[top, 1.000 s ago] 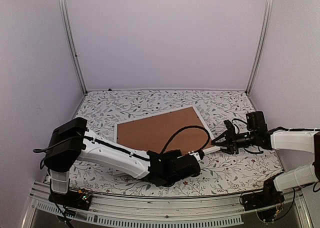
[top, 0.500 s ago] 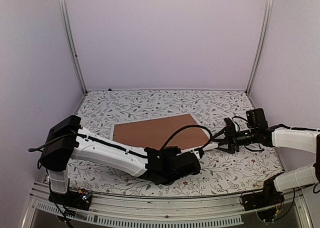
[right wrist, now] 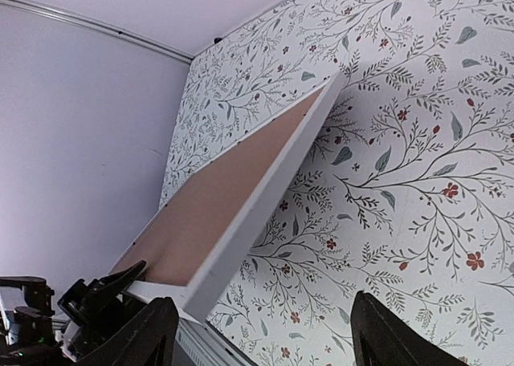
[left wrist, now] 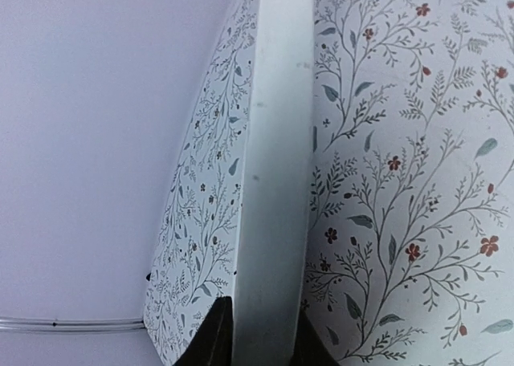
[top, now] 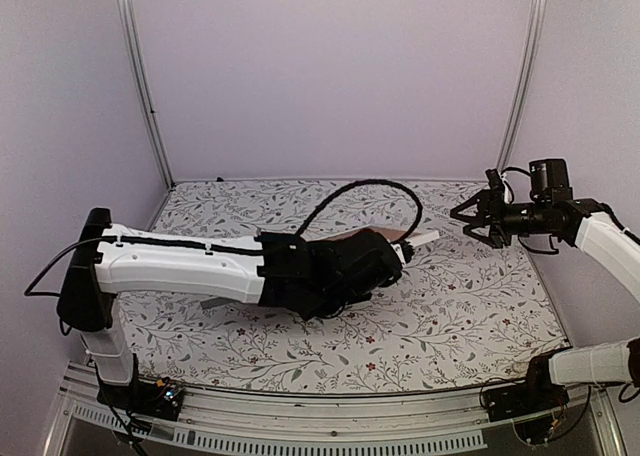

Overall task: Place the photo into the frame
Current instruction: Pass from the right arm to the left, then turn over the photo frame.

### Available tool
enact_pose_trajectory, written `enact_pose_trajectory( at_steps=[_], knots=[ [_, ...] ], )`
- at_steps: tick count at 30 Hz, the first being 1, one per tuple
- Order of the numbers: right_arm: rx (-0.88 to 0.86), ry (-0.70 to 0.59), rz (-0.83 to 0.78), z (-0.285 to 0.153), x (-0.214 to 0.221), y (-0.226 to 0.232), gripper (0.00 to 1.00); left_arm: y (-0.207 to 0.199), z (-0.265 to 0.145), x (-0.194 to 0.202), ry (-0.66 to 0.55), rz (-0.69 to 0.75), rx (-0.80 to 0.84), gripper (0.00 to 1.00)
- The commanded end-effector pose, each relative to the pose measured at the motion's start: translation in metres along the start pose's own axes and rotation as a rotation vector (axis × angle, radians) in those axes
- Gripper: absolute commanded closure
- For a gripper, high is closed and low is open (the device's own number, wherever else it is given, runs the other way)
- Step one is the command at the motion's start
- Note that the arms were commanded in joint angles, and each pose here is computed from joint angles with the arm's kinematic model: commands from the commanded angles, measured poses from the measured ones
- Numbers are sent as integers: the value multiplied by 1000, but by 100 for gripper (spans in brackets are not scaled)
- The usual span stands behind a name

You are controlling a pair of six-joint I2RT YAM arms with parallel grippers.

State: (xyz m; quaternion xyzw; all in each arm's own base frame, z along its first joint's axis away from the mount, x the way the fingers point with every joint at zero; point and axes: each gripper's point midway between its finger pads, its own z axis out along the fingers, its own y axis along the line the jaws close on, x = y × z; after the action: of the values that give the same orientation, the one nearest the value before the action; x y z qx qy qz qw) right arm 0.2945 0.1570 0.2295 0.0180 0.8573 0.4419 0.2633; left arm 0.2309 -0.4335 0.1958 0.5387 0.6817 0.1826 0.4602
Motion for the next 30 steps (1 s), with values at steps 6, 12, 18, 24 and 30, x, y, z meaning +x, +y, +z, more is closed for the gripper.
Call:
enact_pose_trajectory(
  at_steps=[6,12,18,24,30],
  knots=[
    [52,-27,-77,-19,-21,8,22,136,-35,-52,-106,-378,-56,100],
    [50,-22,-83,-17,-21,4,22,193,-43,-59,-142,-549,4,100],
    [37,-20,-92,-16,-23,6,21,252,-62,-58,-290,-794,143,100],
    [30,-6,-89,-12,-20,1,21,294,-60,-31,-386,-1012,317,100],
    [20,14,-80,-6,-15,-3,21,310,-56,-15,-508,-1175,567,100]
  ],
)
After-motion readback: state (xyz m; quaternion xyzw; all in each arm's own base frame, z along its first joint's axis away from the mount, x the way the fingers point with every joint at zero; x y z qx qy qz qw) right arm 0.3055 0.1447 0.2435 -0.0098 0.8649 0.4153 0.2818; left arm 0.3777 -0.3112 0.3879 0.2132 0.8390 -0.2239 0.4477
